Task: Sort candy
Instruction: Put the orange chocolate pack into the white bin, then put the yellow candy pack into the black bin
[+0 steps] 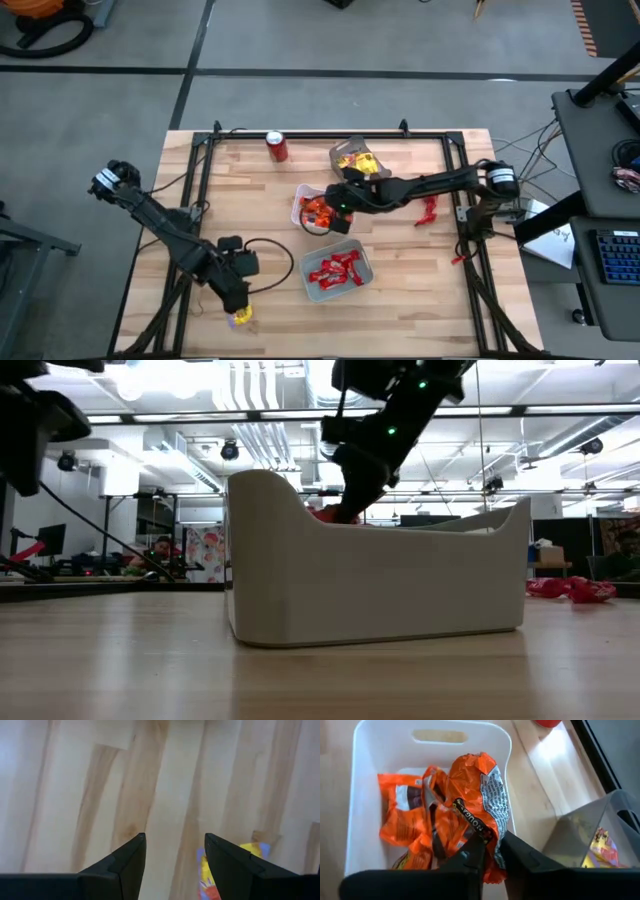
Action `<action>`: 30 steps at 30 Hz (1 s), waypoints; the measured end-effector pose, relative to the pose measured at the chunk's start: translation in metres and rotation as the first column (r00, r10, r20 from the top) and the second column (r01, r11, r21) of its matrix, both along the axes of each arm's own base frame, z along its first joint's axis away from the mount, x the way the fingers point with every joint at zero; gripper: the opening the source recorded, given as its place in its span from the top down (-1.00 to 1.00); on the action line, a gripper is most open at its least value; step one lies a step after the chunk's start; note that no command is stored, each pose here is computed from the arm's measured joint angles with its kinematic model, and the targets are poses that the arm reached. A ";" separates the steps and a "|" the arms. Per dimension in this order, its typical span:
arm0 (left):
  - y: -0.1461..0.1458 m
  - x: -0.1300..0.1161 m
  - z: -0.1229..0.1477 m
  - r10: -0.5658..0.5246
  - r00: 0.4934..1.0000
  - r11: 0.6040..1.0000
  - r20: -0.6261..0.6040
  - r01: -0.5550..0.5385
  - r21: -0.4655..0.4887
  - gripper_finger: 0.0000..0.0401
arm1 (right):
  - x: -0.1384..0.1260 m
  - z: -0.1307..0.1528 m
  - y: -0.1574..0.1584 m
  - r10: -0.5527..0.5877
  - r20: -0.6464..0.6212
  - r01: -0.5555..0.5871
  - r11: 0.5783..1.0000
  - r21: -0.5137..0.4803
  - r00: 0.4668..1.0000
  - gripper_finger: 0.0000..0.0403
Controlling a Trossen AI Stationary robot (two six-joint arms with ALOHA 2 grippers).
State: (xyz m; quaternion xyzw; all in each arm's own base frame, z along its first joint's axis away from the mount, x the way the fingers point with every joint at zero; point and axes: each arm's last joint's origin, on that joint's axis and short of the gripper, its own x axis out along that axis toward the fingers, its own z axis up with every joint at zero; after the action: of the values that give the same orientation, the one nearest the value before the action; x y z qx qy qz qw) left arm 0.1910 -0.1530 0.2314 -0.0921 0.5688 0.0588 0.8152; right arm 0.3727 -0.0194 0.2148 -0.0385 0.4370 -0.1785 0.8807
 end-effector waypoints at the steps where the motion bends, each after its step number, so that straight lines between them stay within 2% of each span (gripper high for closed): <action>1: -0.002 -0.002 0.000 0.004 1.000 1.000 0.000 -0.004 -0.004 0.07 | 0.002 -0.001 -0.001 -0.001 0.001 0.001 1.000 -0.001 1.000 0.77; 8: -0.009 -0.008 -0.001 0.025 1.000 0.999 0.002 -0.025 -0.020 0.07 | 0.007 0.001 -0.004 -0.029 0.014 0.028 1.000 0.013 0.999 0.38; 11: -0.011 -0.009 -0.001 0.041 0.999 0.999 0.001 -0.041 -0.028 0.07 | 0.006 0.003 -0.005 -0.037 0.022 0.037 0.999 0.018 0.999 0.29; 18: -0.018 -0.014 0.000 0.041 0.999 0.997 0.009 -0.040 -0.061 0.07 | 0.003 0.012 0.004 -0.014 0.042 0.013 1.000 0.021 0.999 0.27; 24: -0.041 -0.017 -0.003 -0.005 0.998 0.991 0.060 0.013 -0.132 0.07 | 0.001 0.019 0.020 0.033 0.063 -0.035 0.999 0.025 0.997 0.28; 30: -0.059 -0.021 -0.021 0.083 0.997 0.985 0.012 -0.080 -0.154 0.07 | 0.000 0.019 0.038 0.070 0.065 -0.072 0.997 0.034 0.995 0.27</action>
State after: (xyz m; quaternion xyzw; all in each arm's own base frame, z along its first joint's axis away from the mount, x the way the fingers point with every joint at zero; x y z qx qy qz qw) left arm 0.1700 -0.2120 0.2105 -0.1781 0.5600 0.0472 0.8078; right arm 0.3729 0.0187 0.2334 -0.0321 0.4102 -0.1403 0.9006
